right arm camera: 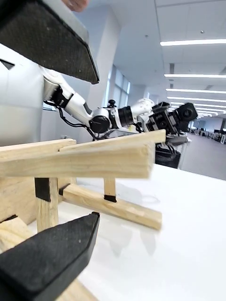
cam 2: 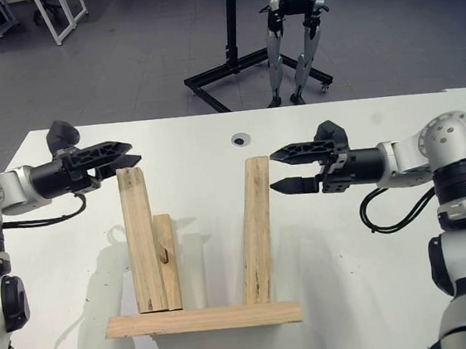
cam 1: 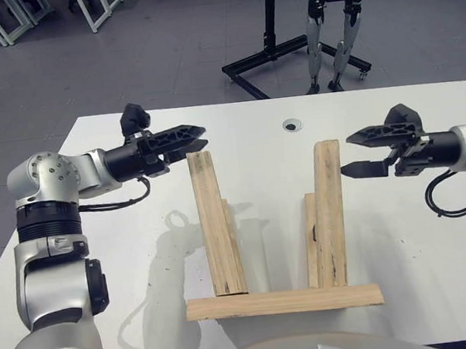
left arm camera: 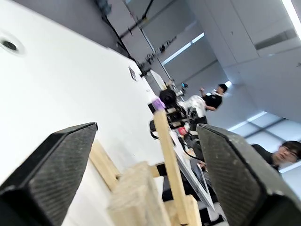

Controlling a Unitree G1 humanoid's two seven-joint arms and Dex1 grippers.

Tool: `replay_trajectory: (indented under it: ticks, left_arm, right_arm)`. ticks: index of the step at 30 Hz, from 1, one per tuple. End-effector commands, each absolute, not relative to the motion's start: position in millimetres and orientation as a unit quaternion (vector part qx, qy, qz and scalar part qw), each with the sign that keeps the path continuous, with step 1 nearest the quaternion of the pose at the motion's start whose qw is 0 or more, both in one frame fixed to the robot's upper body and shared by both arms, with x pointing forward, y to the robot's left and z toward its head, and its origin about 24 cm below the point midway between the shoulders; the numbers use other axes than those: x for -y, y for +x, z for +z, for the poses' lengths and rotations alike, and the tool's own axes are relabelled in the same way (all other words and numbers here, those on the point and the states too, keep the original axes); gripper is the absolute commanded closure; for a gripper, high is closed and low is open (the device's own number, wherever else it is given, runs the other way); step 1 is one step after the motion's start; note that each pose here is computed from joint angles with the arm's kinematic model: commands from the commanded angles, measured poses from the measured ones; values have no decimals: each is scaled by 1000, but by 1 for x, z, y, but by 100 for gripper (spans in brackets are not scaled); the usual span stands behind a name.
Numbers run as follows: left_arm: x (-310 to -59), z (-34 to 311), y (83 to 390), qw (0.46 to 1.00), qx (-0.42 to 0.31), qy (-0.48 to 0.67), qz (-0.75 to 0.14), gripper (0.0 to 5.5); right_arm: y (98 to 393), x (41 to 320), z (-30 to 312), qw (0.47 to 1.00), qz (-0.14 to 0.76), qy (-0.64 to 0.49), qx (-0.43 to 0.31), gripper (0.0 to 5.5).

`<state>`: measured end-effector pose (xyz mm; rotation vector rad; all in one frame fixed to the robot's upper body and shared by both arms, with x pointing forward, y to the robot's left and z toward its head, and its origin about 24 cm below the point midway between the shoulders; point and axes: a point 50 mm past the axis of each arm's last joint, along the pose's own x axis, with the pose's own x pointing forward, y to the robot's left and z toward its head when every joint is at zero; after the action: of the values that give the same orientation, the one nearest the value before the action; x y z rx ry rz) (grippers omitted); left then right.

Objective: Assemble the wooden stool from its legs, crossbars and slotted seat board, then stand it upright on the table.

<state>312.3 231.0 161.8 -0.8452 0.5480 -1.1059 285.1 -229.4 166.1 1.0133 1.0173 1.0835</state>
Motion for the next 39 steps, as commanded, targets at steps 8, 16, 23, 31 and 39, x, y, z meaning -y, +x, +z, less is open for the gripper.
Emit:
replay_trajectory:
  ticks: [8,16,23,31,39]
  left_arm:
    - [-314,145,246,858,-206,-71,-465,139]
    - [-269,86,131,779,-248,63,-573,139]
    - [-234,78,131,769,-218,83,-596,139]
    - [-252,80,125,713,-261,109,-642,139]
    - [-219,90,125,688,-225,59,-688,139]
  right_arm:
    - [237,285,151,788,502,194,-299,1]
    - [138,272,100,662,641,9,-387,1]
    - [144,230,98,672,669,-44,-313,1]
    - [150,202,94,685,672,-57,-275,1]
    - [150,203,92,687,665,-59,-285,1]
